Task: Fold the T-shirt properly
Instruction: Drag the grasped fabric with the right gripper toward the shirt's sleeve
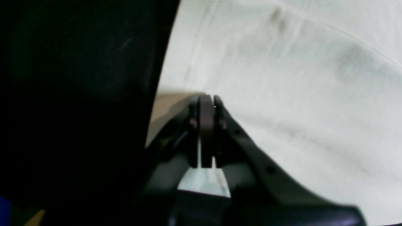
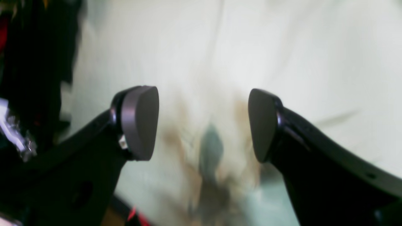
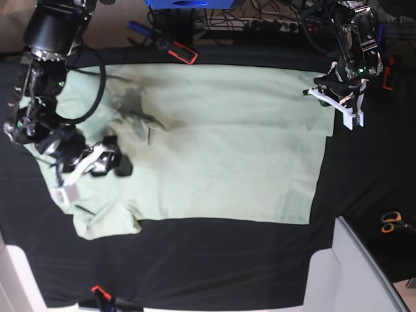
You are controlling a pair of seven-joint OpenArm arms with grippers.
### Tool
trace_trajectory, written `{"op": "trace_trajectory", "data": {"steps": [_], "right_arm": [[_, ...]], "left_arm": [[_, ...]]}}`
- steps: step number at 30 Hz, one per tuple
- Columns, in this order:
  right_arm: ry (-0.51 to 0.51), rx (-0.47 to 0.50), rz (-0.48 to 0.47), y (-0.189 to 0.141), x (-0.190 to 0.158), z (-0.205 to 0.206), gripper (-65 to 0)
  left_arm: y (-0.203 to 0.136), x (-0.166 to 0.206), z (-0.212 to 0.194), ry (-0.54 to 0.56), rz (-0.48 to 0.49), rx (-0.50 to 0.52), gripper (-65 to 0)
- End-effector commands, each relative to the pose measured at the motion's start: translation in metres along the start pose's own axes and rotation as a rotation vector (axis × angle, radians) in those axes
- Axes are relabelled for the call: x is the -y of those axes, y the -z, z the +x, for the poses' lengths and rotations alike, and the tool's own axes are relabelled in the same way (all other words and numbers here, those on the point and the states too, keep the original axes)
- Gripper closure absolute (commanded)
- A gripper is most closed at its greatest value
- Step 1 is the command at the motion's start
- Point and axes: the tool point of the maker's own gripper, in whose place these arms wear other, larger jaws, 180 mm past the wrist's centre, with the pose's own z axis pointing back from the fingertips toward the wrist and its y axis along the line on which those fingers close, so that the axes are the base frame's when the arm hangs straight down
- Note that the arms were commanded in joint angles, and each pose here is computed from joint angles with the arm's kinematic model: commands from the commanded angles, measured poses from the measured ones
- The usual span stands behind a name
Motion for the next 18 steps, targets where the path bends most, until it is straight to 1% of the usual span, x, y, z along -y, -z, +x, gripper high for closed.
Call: {"op": "trace_trajectory", "data": {"steps": [1,2,4,6,9,12,15,18], "right_arm": [[-0.055,0.054,-0.020,-0.013,0.006,0.017,-42.7],[-0.069,0.069,-0.041,-0.019,0.014,0.021,-42.7],[-0.072,0.062,-0.103,-0.030,0.037,0.026,-42.7],[-0.050,0.026,-0.172,-0.039,0.066,0.023,-42.7],[-0.021,-0.021,-0.232,-0.044,0.103,0.024,-42.7],[0.004,-0.045,-0.274,-0.048,0.136,0.035,-42.7],[0.030,-0.005,-0.302,-0.050,0.158,0.053,-42.7],[0.055,0.058,-0.322,-0.050,0.175,0.073,-43.1]], "left_arm": [[-0.003,-0.009,0.008,0.007,0.028,0.012,0.0],[-0.005,-0.009,0.011,0.009,0.027,0.021,0.0],[-0.010,-0.006,0.020,0.020,0.022,0.049,0.0],[-0.018,-0.001,0.036,0.036,0.016,0.095,0.0],[-0.028,0.006,0.055,0.052,0.004,0.146,0.0],[-0.030,0.015,0.074,0.052,-0.009,0.125,0.0],[-0.025,0.022,0.100,0.043,-0.017,0.122,0.0],[-0.015,0.018,0.134,0.059,-0.009,0.144,0.0]]}}
